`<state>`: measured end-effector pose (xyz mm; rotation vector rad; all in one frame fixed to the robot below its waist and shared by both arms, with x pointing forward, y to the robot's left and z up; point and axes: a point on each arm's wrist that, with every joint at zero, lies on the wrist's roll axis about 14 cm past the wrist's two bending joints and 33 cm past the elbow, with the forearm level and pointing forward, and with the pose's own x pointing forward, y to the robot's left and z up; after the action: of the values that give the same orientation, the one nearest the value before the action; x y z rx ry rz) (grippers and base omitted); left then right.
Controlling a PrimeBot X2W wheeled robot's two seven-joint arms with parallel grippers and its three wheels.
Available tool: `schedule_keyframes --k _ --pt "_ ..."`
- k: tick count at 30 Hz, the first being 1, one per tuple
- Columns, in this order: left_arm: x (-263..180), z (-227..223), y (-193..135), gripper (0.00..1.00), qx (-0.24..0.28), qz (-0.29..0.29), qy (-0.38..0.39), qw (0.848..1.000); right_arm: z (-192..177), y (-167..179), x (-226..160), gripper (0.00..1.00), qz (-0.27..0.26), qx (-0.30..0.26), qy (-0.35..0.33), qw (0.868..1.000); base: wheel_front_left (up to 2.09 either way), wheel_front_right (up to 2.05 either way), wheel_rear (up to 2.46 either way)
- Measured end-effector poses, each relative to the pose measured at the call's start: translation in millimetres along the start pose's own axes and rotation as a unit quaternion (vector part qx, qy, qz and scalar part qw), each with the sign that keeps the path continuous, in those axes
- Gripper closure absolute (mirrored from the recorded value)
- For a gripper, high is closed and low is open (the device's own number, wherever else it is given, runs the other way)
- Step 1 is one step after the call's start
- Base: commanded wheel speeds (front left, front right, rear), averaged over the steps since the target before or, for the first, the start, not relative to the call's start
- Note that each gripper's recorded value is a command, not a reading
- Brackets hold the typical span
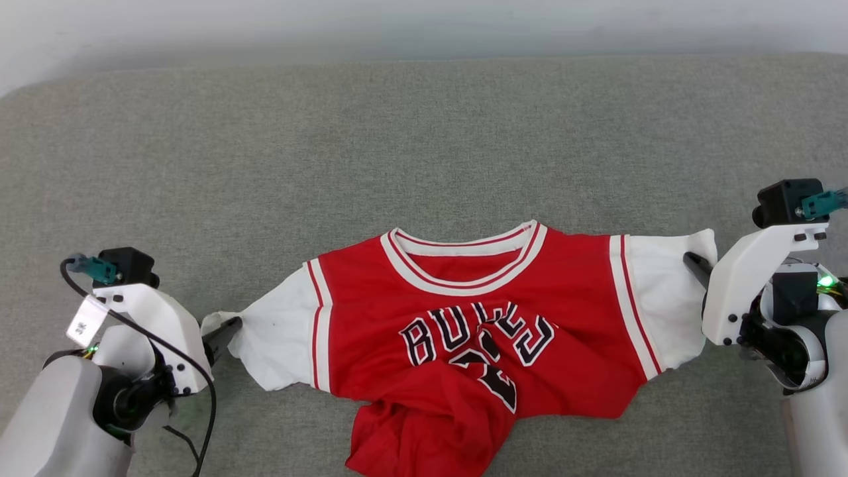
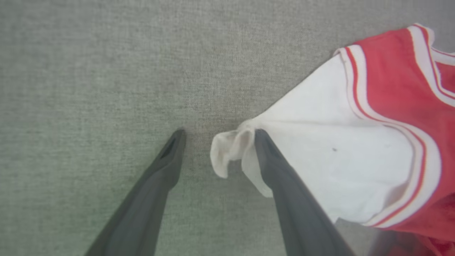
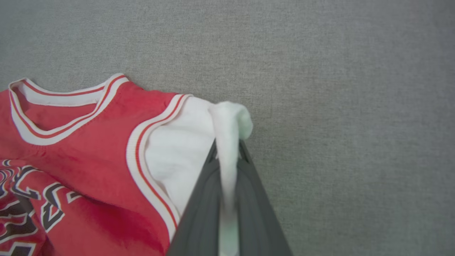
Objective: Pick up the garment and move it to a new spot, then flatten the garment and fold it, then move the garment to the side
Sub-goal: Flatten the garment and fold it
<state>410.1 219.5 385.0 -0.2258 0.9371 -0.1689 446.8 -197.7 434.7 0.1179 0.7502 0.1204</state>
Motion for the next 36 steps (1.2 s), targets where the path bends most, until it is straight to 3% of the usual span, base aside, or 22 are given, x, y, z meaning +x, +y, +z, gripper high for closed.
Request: schedule_keyframes --k 5,6,7,8,17,24,29,36 --pt "12 -13 -3 0.0 0.003 -0.005 0.041 0.999 -5 -1 2 1.0 0.0 0.007 0.006 1.0 0.0 0.0 0.0" --pt "13 -15 -4 0.04 0.008 -0.006 0.05 0.999 -5 -1 2 1.0 0.001 0.007 0.006 1.0 0.0 0.0 0.0" --pt "15 -16 -4 0.62 0.011 -0.006 0.056 0.998 -6 0 2 1.0 0.002 0.007 0.007 1.0 0.0 0.0 0.0" --pt "15 -17 -5 1.0 0.013 -0.008 0.06 0.998 -6 0 2 1.0 0.002 0.008 0.007 1.0 0.0 0.0 0.0" --pt "12 -14 -10 1.0 0.046 -0.003 0.04 0.998 7 1 -7 1.0 0.006 0.006 -0.025 1.0 0.0 0.0 0.0" --pt "-11 40 -10 1.0 0.08 0.018 -0.082 0.993 37 -3 -28 1.0 0.0 -0.01 -0.096 0.995 0.0 0.0 0.0" --pt "-40 94 -21 1.0 0.107 0.027 -0.187 0.976 63 -6 -46 1.0 -0.011 -0.031 -0.14 0.99 0.0 0.0 0.0" --pt "-78 181 -37 1.0 0.123 0.035 -0.319 0.939 130 -8 -64 1.0 -0.025 -0.058 -0.224 0.973 0.0 0.0 0.0"
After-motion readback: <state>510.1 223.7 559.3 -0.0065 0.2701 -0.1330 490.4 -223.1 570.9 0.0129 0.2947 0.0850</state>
